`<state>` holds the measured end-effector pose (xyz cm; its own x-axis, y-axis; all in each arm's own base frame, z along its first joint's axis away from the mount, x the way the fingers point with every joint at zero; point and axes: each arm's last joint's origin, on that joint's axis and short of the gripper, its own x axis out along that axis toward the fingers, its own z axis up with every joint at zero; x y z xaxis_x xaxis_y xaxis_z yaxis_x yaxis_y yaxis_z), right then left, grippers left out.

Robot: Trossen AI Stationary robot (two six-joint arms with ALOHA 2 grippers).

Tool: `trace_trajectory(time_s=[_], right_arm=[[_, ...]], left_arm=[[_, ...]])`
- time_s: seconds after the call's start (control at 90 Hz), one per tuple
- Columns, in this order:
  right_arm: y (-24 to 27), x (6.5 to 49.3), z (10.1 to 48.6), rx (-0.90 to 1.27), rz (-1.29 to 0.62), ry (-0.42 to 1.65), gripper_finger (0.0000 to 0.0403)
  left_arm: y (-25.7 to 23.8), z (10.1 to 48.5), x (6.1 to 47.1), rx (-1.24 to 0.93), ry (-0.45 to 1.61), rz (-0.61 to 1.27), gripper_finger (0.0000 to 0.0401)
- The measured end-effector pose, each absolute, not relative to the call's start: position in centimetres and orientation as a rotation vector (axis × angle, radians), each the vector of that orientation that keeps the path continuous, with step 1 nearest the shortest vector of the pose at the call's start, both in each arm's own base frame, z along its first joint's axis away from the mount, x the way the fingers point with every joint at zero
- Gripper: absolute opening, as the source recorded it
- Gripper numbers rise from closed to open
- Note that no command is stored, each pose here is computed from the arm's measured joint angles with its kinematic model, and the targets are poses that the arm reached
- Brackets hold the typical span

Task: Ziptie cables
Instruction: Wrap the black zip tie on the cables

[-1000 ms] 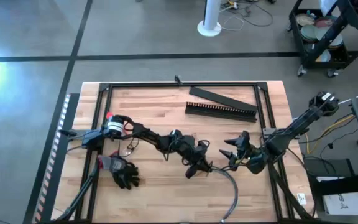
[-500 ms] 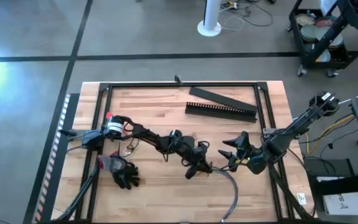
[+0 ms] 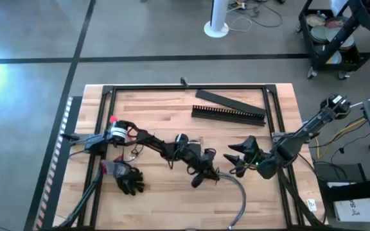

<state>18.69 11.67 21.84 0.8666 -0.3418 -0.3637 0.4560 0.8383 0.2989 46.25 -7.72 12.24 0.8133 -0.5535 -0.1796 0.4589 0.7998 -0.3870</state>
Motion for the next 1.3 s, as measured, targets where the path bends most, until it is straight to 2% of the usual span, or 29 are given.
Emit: trace_trajectory(time_s=[0.067, 0.222, 0.478, 0.733, 0.878, 1.078, 1.211, 1.3], right_arm=[[11.8, 18.9, 21.9, 0.306, -0.452, 0.279, 0.025], [11.6, 19.3, 20.3, 0.051, -0.682, 0.202, 0.0264], [12.4, 20.3, 16.8, -0.162, -0.656, 0.349, 0.0287], [13.6, 21.0, 14.7, -0.14, -0.317, 0.628, 0.0299], [13.8, 21.6, 15.6, -0.197, -0.062, 0.739, 0.0297], [13.9, 22.2, 17.7, -0.394, 0.24, 0.718, 0.0267], [13.4, 23.2, 16.8, -0.386, 0.436, 0.765, 0.0239], [13.0, 23.8, 16.3, -0.39, 0.494, 0.777, 0.0219]], left_arm=[[-7.8, 12.2, 46.3, -0.319, 0.284, -0.537, 0.0], [-7.9, 12.3, 46.3, -0.303, 0.279, -0.534, 0.0], [-7.8, 12.2, 46.3, -0.289, 0.274, -0.516, 0.0], [-7.8, 12.2, 46.3, -0.285, 0.275, -0.511, 0.0], [-7.9, 12.2, 46.3, -0.27, 0.277, -0.521, 0.0], [-7.7, 12.0, 46.3, -0.264, 0.289, -0.506, 0.0], [-7.8, 12.0, 46.3, -0.263, 0.289, -0.507, 0.0], [-7.8, 12.0, 46.2, -0.264, 0.291, -0.513, 0.0]])
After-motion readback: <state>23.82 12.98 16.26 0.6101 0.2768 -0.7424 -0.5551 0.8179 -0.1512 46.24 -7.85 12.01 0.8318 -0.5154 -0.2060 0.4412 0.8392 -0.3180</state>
